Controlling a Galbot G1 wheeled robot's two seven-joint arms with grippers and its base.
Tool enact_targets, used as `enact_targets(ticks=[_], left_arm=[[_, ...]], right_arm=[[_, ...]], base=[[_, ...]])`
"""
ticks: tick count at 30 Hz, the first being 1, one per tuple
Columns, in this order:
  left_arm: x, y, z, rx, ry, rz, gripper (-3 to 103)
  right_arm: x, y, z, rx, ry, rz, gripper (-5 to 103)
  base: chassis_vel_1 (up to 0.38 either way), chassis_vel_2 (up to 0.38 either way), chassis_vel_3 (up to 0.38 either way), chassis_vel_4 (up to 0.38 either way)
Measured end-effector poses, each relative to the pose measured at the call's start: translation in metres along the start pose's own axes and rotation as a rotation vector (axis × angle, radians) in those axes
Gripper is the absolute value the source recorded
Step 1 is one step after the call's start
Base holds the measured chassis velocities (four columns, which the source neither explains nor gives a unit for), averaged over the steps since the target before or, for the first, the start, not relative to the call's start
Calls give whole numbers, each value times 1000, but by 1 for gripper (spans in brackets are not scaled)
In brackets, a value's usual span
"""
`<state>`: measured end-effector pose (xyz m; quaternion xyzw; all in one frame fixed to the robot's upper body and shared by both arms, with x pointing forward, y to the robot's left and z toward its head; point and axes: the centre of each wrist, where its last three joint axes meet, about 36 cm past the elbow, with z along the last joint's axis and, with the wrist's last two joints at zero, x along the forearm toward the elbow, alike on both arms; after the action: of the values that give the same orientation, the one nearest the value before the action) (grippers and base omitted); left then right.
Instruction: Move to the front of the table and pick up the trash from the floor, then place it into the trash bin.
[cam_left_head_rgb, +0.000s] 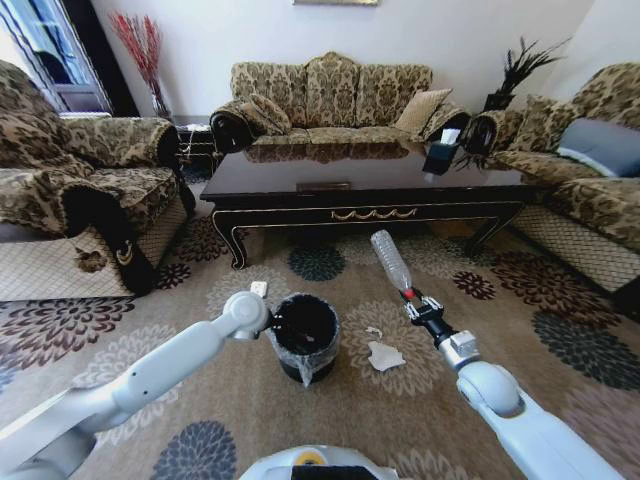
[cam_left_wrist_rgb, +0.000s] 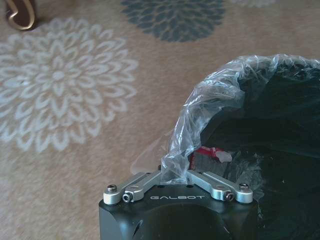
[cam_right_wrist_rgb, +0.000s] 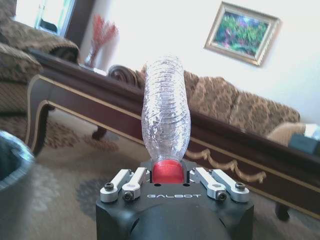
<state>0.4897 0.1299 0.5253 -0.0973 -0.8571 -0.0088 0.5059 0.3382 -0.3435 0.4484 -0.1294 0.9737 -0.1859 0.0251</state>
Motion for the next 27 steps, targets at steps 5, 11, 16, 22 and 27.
enact_targets(ticks=[5, 11, 16, 22, 27], left_arm=[[0, -18, -9, -25, -9, 34, 0], [2, -44, -19, -69, -25, 63, 0], [-5, -62, -26, -90, -20, 73, 0], [-4, -81, -29, -126, -26, 82, 0], [0, -88, -30, -139, -29, 92, 0]], right_arm=[[15, 13, -19, 17, -47, -39, 29], [36, 29, -37, 24, -65, -96, 29], [45, 35, -44, 22, -67, -124, 29], [48, 40, -41, 18, -51, -145, 29], [47, 44, -36, 4, -40, -149, 29]], base=[[0, 0, 0, 0], [0, 0, 0, 0], [0, 0, 0, 0], [0, 0, 0, 0], [0, 0, 0, 0]])
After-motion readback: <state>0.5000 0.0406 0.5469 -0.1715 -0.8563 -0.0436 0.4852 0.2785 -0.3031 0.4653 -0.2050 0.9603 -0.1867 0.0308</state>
